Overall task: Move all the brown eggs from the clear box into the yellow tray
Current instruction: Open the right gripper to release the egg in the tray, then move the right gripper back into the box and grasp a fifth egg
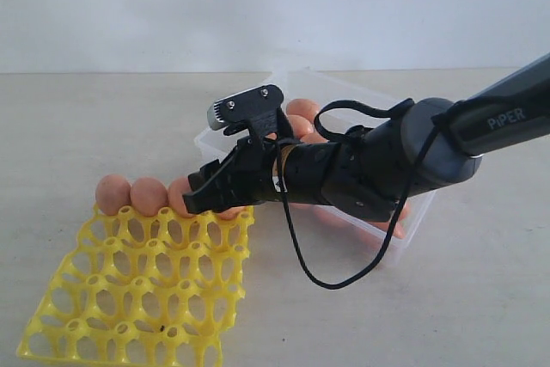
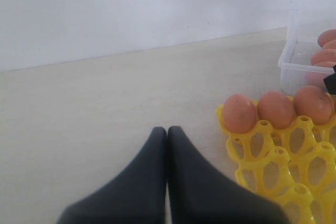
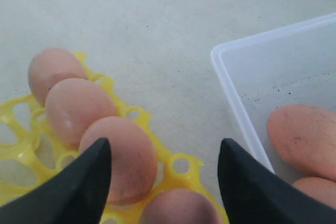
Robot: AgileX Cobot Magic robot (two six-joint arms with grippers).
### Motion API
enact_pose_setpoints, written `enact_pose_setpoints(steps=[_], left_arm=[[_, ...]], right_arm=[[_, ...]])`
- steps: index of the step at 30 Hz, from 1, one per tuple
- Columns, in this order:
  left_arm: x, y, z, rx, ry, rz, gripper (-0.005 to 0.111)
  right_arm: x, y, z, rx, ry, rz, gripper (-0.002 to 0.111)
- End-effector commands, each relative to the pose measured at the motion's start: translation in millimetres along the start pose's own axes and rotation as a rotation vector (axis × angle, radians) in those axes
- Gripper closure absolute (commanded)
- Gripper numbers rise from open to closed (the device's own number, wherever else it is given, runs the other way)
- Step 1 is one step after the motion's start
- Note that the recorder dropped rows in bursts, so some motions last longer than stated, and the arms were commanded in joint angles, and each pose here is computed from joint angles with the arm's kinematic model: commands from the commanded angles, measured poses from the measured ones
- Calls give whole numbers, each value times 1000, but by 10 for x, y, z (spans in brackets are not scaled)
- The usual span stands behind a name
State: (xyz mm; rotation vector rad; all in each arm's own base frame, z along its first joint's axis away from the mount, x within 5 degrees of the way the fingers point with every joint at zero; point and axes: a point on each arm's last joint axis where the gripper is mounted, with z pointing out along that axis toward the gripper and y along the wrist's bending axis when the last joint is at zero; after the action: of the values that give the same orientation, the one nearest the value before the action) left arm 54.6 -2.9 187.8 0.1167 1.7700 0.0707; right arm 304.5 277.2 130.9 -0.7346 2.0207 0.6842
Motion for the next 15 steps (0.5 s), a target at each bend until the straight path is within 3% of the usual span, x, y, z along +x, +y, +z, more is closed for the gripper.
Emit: enact_pose_setpoints(steps=[1,4,6,7,8,10,11,13,15], left_arm=[[2,-2,1,3,-7,7,111],[2,-2,1,3,-7,7,111],[2,-2,1,3,-7,7,111],[2,-2,1,3,-7,7,111],[2,-2,1,3,-7,7,111],[2,-2,1,3,-7,7,111],[2,-2,1,3,-7,7,111],[2,-2,1,3,-7,7,111],[2,-2,1,3,-7,7,111]], right_arm=[[-82,-18,-40,4,-28,4,50],[-328,40,-210,0,-94,-11,55],[-552,90,-406,12,-141,-25,70],[-758,126,-647,49,-157,-37,92],[-823,134,-749,73,-150,-45,104],[-883,84,-1056,214,-8,-134,108],[-801,5,-1217,323,176,-236,108],[-637,-171,-1384,461,443,-308,108],[-551,-370,-1514,560,564,-190,108]])
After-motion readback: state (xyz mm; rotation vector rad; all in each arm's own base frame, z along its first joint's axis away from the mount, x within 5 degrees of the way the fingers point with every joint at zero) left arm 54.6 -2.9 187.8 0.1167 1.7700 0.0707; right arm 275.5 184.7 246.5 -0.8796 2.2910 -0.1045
